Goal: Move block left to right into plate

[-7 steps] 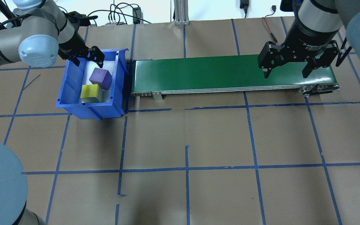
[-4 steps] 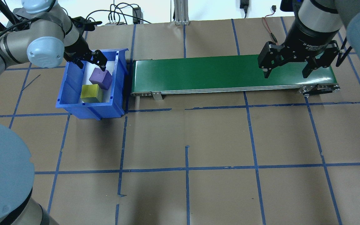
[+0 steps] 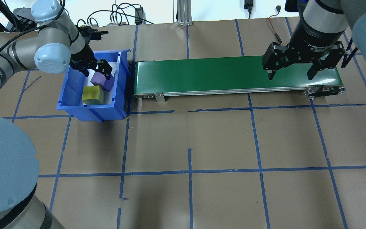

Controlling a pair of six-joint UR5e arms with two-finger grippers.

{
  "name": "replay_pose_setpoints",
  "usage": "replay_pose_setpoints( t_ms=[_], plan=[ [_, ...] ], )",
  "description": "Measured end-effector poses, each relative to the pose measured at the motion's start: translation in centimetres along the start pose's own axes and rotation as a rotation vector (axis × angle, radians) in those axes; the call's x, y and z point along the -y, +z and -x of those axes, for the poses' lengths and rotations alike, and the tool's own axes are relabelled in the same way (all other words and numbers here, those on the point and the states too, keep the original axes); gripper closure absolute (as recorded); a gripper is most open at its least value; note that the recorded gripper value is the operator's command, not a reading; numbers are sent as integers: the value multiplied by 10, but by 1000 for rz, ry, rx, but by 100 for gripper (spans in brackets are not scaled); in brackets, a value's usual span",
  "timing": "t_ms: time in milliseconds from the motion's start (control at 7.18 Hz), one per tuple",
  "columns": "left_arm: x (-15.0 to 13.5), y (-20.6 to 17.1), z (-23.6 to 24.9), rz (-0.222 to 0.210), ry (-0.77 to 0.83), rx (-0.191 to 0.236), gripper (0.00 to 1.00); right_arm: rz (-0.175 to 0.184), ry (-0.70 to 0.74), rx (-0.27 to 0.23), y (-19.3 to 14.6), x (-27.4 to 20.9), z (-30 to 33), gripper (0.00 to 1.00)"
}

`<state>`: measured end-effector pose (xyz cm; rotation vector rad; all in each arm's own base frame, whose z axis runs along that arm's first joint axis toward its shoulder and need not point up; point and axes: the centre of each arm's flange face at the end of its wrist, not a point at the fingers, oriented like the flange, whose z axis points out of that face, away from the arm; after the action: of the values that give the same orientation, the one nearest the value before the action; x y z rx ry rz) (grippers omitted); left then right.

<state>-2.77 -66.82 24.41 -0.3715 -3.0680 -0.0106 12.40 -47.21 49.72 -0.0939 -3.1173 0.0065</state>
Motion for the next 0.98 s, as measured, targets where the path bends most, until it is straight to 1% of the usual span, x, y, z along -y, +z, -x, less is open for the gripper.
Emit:
replay_pose_setpoints(
  t_ms=[139,279,418,557,697,836,975],
  plan=[
    [-1,3,-1,5,0,-5,23,0,0,0,0,0,0,0],
    [-2,5,-1,9,-1,-9,36,0,0,0,0,0,0,0],
    [-2,5,-1,9,-1,-11,42,0,0,0,0,0,0,0],
    [-1,-2,-1,-5,-2,-6,44,-1,0,0,0,0,0,0],
    [2,-18,-1,-40,-2,7,44,-1,0,0,0,0,0,0],
    [3,-41,-4,-93,-3,20,44,-1,0,0,0,0,0,0],
    [2,-73,-12,-160,-12,14,44,0,-1,0,0,0,0,0]
  ],
)
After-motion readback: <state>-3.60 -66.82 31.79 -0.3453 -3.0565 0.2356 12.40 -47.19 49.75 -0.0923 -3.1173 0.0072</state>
